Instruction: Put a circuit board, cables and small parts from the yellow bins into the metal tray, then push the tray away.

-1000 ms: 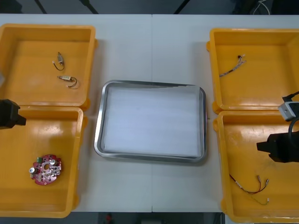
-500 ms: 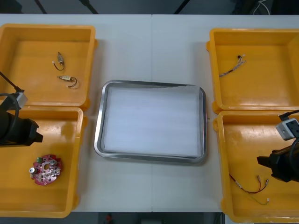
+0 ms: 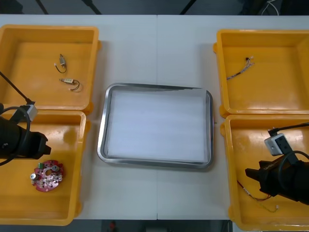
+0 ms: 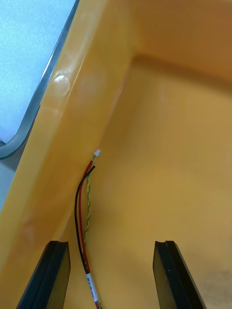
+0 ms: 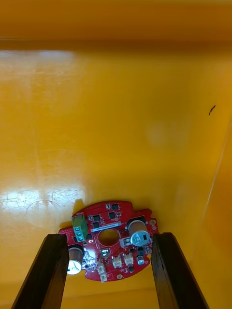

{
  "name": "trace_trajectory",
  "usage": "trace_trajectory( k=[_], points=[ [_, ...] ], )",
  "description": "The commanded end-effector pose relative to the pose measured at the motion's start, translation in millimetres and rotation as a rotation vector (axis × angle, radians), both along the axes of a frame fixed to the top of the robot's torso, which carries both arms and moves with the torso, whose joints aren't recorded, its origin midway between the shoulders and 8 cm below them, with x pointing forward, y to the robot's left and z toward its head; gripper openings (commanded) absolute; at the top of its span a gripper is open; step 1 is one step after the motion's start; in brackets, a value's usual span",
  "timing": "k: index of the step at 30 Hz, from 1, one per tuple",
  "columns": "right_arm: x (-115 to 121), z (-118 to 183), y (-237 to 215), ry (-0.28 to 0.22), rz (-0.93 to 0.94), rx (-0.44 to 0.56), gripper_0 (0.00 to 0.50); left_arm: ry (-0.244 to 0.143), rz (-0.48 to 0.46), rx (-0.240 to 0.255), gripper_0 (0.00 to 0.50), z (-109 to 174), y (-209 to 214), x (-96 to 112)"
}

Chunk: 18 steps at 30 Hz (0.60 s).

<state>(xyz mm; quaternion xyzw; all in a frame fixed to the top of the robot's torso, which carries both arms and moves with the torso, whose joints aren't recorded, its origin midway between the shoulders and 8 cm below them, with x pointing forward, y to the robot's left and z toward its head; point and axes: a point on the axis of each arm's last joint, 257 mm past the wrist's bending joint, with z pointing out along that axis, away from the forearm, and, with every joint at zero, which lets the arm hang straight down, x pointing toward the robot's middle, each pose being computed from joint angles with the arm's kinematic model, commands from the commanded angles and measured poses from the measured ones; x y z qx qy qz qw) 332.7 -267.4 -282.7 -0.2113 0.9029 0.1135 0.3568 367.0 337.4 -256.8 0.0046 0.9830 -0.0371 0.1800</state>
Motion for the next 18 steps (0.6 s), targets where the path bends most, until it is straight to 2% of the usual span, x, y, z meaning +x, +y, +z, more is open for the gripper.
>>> trace_trajectory(
  k=[1,6,11,18],
  points=[
    [-14,-20,-7,0.014,0.059,-0.072,0.500,0.003,0.013,0.005,0.500,-8,1,-11],
    [-16,-28,-17,0.016,0.071,-0.109,0.500,0.002,0.020,-0.012,0.500,-12,-2,-13],
    [-21,-34,-17,0.018,0.107,-0.145,0.500,-0.019,0.022,-0.017,0.500,-19,-2,-16],
    [-33,-45,-21,0.030,0.149,-0.194,0.500,-0.012,0.029,-0.041,0.500,-25,-11,-21]
  ],
)
